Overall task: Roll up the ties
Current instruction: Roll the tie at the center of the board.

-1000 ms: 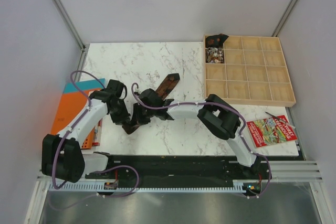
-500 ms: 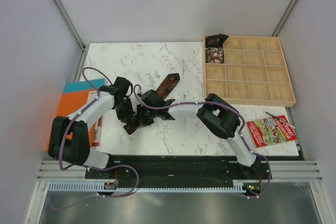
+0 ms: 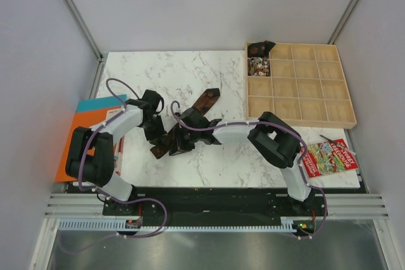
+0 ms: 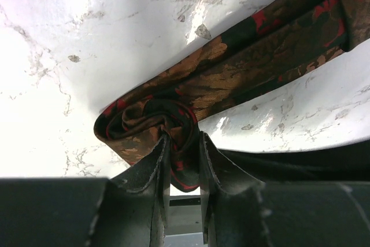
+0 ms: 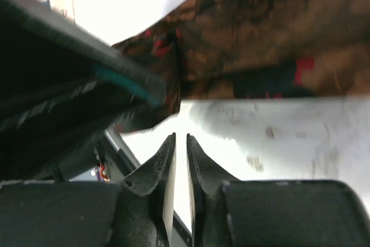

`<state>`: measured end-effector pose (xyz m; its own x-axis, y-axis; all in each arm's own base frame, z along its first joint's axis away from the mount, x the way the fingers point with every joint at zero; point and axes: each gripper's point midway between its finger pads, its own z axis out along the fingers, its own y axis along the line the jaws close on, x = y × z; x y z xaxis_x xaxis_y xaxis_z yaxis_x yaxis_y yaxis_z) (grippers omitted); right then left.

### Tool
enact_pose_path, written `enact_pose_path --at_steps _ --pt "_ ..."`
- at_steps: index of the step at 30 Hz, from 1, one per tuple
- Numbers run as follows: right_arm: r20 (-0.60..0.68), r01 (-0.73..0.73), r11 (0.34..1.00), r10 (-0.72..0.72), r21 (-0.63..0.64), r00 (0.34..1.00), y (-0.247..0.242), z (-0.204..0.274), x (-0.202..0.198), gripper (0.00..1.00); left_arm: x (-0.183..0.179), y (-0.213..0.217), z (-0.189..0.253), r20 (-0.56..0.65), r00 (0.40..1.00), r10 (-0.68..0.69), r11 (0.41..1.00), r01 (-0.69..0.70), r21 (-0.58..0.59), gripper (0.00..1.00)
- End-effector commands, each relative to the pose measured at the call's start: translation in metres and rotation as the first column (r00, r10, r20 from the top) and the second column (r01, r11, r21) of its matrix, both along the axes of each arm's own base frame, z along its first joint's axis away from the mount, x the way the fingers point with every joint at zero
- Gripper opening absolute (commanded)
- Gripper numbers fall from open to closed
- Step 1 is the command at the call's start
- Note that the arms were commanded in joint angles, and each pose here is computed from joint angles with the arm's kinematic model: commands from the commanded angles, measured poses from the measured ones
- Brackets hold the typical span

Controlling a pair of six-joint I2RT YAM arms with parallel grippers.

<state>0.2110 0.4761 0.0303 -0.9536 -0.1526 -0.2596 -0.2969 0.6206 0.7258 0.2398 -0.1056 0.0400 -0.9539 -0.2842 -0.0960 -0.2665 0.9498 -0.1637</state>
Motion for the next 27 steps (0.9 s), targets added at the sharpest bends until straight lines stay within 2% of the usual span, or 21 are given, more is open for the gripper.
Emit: enact_pose_path --at_steps 1,6,10,16,23,25,27 --pt "0.068 -0.018 0.998 0.014 0.063 0.998 -0.008 0.039 0.002 0.2 0.026 -0.008 0.005 0.072 0.997 -0.006 1.0 0.008 -0.02 0.17" --pt "0.082 -0.013 0.999 0.01 0.041 0.997 -0.023 0.04 -0.002 0.21 0.028 -0.008 0.007 0.077 0.997 -0.003 1.0 0.005 -0.015 0.34" --pt "0.085 -0.008 0.999 0.005 0.035 0.996 -0.032 0.041 -0.004 0.21 0.032 -0.009 0.014 0.089 0.996 0.001 1.0 0.0 -0.019 0.52" --pt "0.102 -0.003 0.999 -0.002 0.047 0.995 -0.034 0.053 -0.003 0.22 0.039 -0.011 0.028 0.117 0.993 0.004 1.0 -0.001 -0.026 0.7" --pt "0.121 -0.012 0.994 -0.001 0.106 0.993 -0.024 0.085 0.0 0.23 0.048 -0.012 0.055 0.17 0.986 0.004 0.999 0.001 -0.033 0.77" --pt "0.136 -0.011 0.992 -0.006 0.128 0.991 -0.02 0.097 0.004 0.23 0.05 -0.01 0.065 0.194 0.981 0.009 1.0 -0.004 -0.027 0.85" --pt "0.131 -0.014 0.992 -0.002 0.125 0.991 -0.019 0.1 0.004 0.23 0.049 -0.006 0.073 0.211 0.977 0.015 1.0 -0.012 -0.014 0.85"
